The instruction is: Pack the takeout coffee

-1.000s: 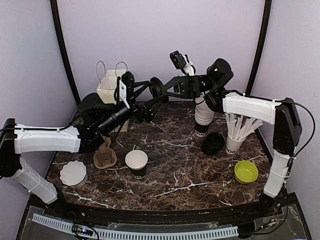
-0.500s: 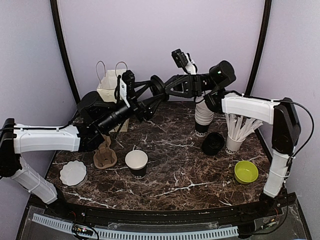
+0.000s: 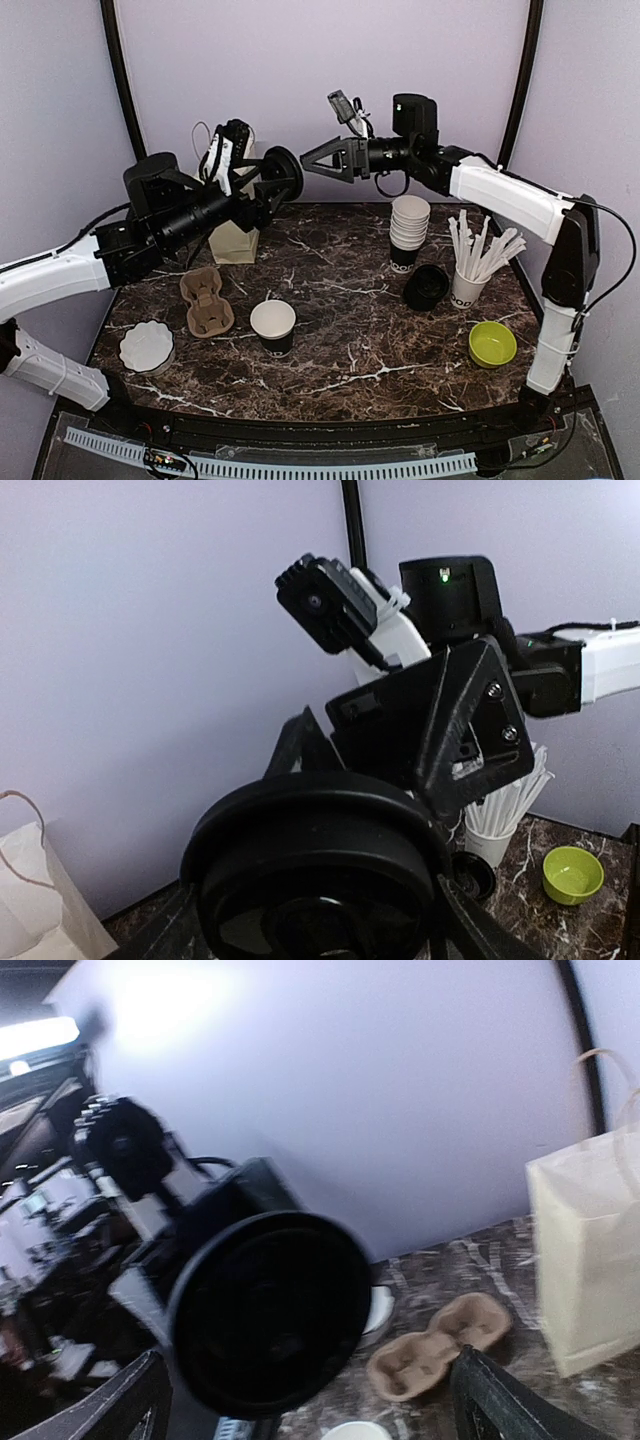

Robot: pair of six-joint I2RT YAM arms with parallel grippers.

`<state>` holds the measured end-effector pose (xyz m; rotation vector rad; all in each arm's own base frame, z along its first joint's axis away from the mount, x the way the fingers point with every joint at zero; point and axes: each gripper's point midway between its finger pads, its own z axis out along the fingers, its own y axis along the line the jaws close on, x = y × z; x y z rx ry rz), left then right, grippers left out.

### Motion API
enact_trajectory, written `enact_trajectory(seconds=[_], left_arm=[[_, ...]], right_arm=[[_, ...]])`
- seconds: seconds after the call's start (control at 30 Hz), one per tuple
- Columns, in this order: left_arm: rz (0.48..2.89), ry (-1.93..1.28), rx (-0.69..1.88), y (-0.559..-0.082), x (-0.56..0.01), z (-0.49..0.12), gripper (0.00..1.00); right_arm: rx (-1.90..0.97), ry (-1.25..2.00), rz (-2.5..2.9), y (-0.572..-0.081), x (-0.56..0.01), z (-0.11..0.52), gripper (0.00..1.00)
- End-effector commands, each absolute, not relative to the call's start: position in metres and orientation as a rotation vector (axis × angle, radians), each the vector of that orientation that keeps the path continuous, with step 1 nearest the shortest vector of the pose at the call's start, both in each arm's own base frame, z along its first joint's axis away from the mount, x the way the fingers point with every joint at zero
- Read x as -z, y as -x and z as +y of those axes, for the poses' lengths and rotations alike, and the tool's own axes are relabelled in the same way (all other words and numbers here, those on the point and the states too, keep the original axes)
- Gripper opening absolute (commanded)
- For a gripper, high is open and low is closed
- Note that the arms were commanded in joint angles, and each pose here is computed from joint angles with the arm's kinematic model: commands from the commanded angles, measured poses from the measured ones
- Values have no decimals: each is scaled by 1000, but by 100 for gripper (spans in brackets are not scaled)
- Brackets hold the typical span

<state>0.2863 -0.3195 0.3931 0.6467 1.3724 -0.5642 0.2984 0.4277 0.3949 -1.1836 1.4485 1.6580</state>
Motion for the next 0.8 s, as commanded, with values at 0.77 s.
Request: enact_trajectory(seconds=[0.77], left_arm=[[2436, -1190, 542, -200, -229, -290, 63]], right_arm=[[-897, 1268, 2008, -307, -258, 378, 66]])
